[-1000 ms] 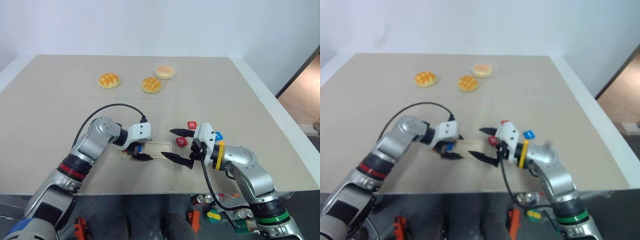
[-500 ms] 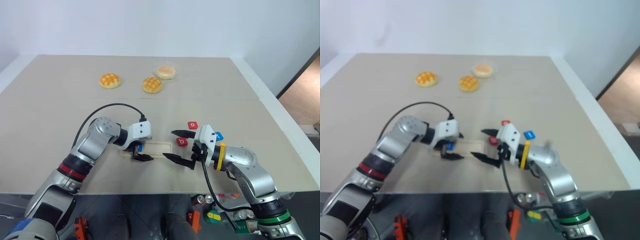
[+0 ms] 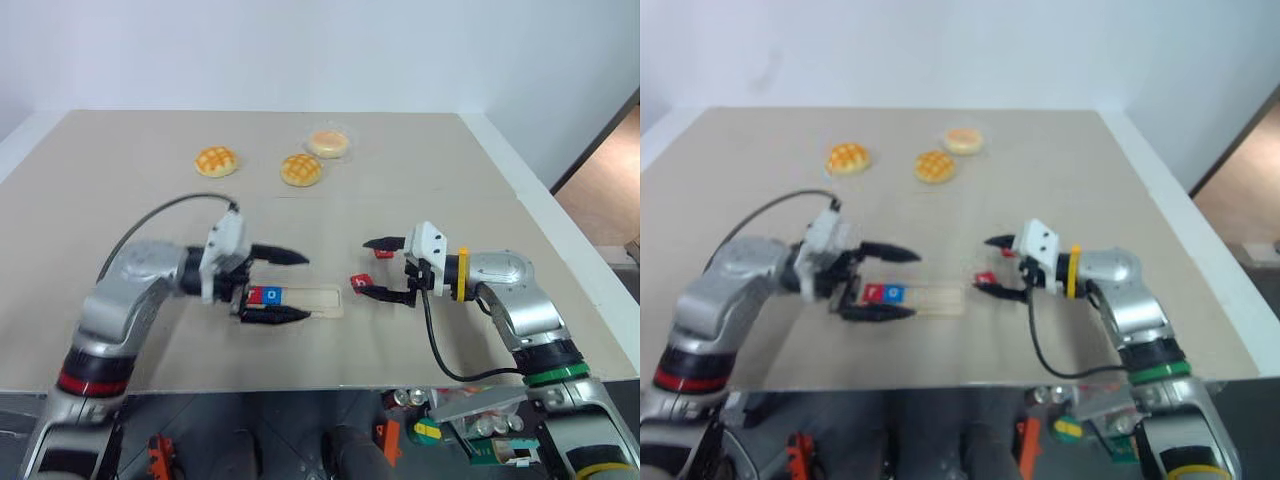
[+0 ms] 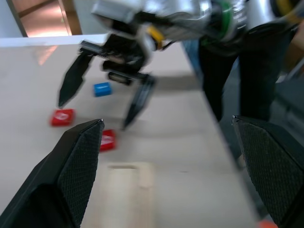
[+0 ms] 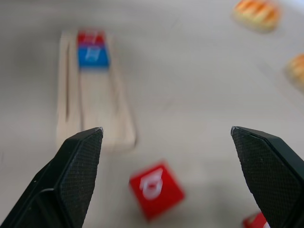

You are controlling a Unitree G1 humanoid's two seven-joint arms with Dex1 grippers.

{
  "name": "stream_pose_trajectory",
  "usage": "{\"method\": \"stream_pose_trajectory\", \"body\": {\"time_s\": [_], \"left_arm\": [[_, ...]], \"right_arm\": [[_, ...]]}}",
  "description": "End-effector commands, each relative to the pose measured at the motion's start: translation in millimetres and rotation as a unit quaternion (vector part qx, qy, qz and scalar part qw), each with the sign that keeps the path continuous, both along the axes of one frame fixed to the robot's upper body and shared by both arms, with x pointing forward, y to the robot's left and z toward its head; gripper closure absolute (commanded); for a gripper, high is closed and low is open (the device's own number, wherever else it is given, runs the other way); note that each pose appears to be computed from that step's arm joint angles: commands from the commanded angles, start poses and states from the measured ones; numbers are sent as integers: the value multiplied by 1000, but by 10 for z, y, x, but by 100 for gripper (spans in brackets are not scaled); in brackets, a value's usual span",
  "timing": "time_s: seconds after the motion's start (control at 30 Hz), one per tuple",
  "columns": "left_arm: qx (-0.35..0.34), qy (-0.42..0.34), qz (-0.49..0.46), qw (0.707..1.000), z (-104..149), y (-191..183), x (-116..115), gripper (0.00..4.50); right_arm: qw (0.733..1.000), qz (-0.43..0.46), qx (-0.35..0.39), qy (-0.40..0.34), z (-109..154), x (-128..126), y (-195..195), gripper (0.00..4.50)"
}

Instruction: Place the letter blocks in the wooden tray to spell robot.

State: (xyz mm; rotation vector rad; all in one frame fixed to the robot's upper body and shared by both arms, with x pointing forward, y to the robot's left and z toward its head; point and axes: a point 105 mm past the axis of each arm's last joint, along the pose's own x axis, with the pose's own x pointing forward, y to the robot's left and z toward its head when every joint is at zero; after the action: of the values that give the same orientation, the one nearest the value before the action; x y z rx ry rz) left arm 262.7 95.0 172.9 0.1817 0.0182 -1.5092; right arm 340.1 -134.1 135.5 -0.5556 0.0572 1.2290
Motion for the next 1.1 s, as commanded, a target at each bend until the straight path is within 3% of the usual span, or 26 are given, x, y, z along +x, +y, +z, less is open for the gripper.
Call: {"method": "stream_pose_trajectory", "body": {"time_s": [0.03, 0.4, 0.43, 0.53, 0.73, 1.1], "left_arm": [[-19, -36, 36, 999, 12, 39, -134, 3], [-43, -43, 174, 983, -178, 89, -261, 3], [-44, -46, 184, 981, -174, 80, -257, 1], [-46, -52, 207, 976, -167, 64, -238, 1], [-50, -49, 229, 971, -180, 64, -194, 1], [-39, -40, 221, 974, -239, 51, -198, 1]], "right_arm": [[999, 36, -28, -9, 8, 33, -6, 0], [999, 33, -22, 16, -106, 221, 10, 0], [999, 34, -27, 17, -133, 222, 1, 26], [998, 35, -33, 28, -208, 211, -35, 26], [998, 27, -28, 55, -338, 181, -82, 26], [998, 12, 1, 56, -270, 209, -52, 26]]}}
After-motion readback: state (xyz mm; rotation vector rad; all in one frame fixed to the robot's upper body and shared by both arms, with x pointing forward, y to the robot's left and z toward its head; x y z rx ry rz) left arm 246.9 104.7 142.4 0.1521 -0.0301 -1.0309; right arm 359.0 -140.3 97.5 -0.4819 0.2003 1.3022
